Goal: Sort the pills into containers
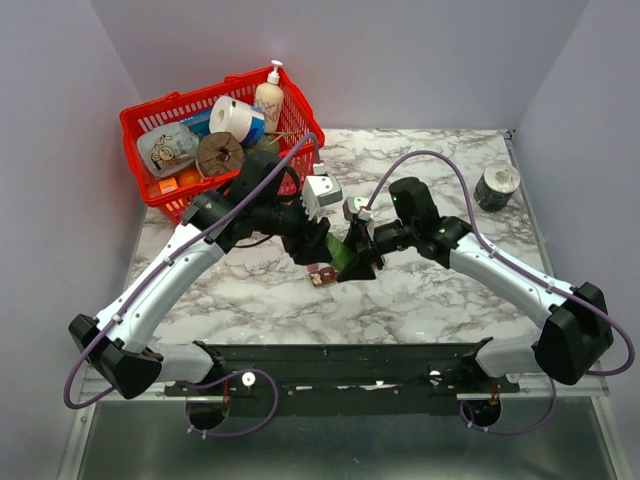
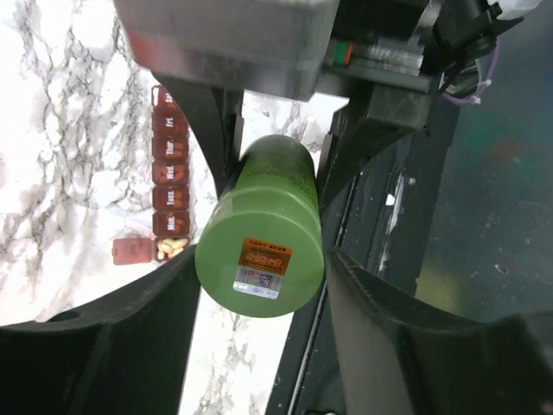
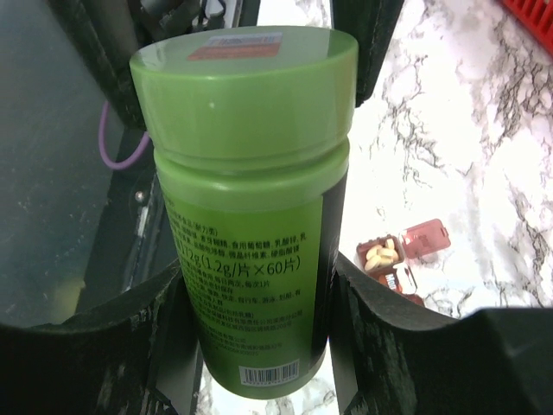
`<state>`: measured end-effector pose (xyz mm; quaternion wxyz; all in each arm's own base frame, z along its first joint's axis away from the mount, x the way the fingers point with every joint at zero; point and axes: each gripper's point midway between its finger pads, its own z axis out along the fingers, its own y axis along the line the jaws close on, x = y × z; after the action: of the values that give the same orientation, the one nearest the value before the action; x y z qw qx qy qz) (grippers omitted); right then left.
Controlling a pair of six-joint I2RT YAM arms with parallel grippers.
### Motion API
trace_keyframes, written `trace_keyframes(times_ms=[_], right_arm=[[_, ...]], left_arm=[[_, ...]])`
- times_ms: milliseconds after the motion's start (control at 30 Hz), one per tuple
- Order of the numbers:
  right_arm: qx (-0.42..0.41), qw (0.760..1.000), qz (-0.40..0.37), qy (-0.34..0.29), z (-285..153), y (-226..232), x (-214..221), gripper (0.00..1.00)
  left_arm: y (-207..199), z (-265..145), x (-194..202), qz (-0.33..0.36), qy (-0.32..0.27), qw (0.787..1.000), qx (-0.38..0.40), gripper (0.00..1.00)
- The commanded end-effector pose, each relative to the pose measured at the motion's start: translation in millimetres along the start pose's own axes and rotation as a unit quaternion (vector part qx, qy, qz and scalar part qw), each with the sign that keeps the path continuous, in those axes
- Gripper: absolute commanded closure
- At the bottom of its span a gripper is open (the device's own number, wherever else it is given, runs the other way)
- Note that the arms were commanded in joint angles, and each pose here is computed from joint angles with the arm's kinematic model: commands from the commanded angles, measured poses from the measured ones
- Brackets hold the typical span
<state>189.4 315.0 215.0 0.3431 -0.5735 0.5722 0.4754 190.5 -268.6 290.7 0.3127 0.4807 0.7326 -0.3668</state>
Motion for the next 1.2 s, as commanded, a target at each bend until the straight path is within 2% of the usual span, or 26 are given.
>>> trace_keyframes(times_ms=[0,33,100,300,367,500,600,667,767,867,1067,1167], right_arm=[[-0.014,0.997,-0.059,-0.055,-5,4,-43,0.99],[-0.013,0.997,-0.06,-0.056,-6,4,-43,0.99],[-0.012,0.997,-0.06,-0.056,-6,4,-43,0.99],[-0.007,0.997,-0.061,-0.053,-6,2,-42,0.99],[-0.004,0.997,-0.063,-0.052,-6,1,-41,0.99],[0.0,0.997,-0.065,-0.049,-6,-1,-40,1.0],[0.001,0.997,-0.064,-0.048,-5,-2,-40,1.0],[0.002,0.997,-0.063,-0.046,-4,-3,-38,0.99],[0.005,0.997,-0.061,-0.044,-4,-5,-37,0.99],[0.006,0.997,-0.06,-0.043,-4,-6,-36,0.99],[0.009,0.997,-0.061,-0.042,-4,-7,-36,0.99],[0.01,0.997,-0.062,-0.042,-4,-7,-36,0.99]], left_arm=[[-5,-4,4,-0.026,-0.007,0.999,-0.021,0.24],[-8,-6,2,-0.029,-0.015,0.999,-0.014,0.24],[-11,-8,-3,-0.04,-0.032,0.999,-0.017,0.01],[-17,-26,-17,-0.06,-0.082,0.994,-0.033,0.01],[-17,-37,-26,-0.094,-0.115,0.987,-0.055,0.01],[12,-49,-22,-0.217,-0.141,0.952,-0.165,0.01],[18,-48,-16,-0.301,-0.135,0.925,-0.189,0.01],[15,-44,-20,-0.345,-0.144,0.911,-0.175,0.01],[12,-39,-33,-0.362,-0.164,0.904,-0.157,0.01],[17,-33,-33,-0.38,-0.155,0.896,-0.169,0.01],[16,-17,-34,-0.386,-0.137,0.9,-0.149,0.01],[13,-14,-36,-0.383,-0.133,0.903,-0.139,0.07]])
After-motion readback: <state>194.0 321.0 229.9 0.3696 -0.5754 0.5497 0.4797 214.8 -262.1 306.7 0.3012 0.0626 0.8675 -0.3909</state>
